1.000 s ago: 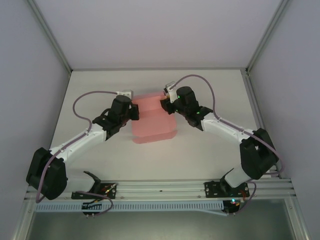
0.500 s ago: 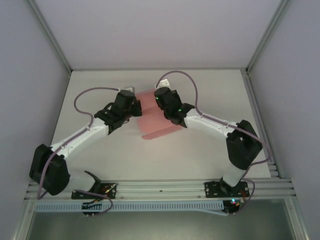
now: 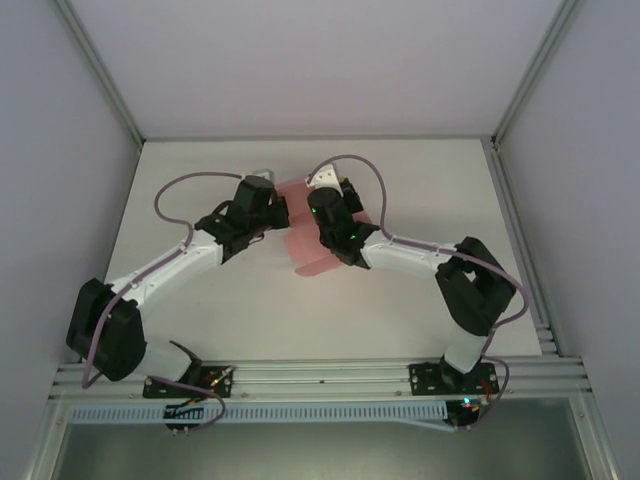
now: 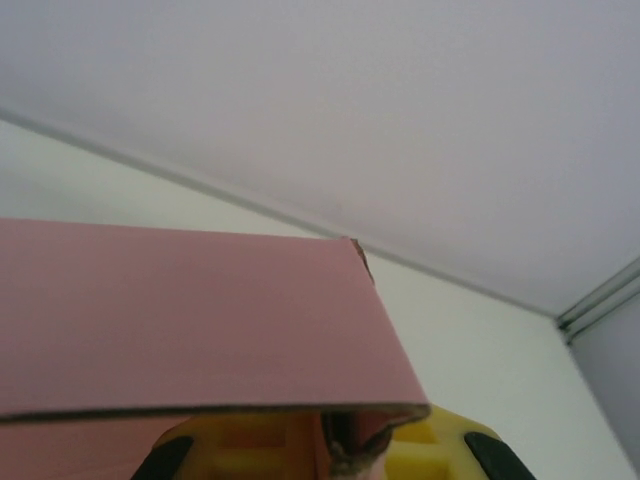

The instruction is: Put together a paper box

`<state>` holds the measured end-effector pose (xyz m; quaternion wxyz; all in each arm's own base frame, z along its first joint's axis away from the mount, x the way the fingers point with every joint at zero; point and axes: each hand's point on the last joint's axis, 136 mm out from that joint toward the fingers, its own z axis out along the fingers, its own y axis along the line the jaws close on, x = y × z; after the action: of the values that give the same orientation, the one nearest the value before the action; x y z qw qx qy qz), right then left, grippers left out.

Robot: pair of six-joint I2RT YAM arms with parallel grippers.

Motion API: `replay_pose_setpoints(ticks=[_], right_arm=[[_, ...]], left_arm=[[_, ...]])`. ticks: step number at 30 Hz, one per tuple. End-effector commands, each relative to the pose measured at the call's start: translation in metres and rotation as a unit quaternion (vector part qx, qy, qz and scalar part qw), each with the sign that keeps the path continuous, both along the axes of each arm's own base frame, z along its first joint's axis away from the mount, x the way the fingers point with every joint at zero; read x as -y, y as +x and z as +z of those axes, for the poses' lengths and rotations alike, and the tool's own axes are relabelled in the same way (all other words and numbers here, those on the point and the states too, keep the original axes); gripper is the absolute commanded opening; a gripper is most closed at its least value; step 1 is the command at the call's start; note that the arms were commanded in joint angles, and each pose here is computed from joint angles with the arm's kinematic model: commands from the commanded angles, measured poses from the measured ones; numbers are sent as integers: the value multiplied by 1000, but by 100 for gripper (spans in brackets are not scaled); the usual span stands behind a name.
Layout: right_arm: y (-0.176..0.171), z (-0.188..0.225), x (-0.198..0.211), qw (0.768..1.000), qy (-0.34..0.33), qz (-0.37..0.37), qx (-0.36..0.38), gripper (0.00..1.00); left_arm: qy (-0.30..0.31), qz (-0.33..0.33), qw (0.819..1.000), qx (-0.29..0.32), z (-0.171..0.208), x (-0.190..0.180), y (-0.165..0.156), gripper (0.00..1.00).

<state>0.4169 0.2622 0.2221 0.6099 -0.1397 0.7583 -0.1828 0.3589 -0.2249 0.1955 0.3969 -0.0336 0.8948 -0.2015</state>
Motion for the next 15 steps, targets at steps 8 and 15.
replay_pose_setpoints(ticks=[8,15], right_arm=[[8,-21,70,976,-146,-161,4,13],[-6,-37,16,996,25,64,-64,43]], left_arm=[[49,68,996,-40,-12,-39,-2,0],[45,64,996,-37,-13,-36,0,0]])
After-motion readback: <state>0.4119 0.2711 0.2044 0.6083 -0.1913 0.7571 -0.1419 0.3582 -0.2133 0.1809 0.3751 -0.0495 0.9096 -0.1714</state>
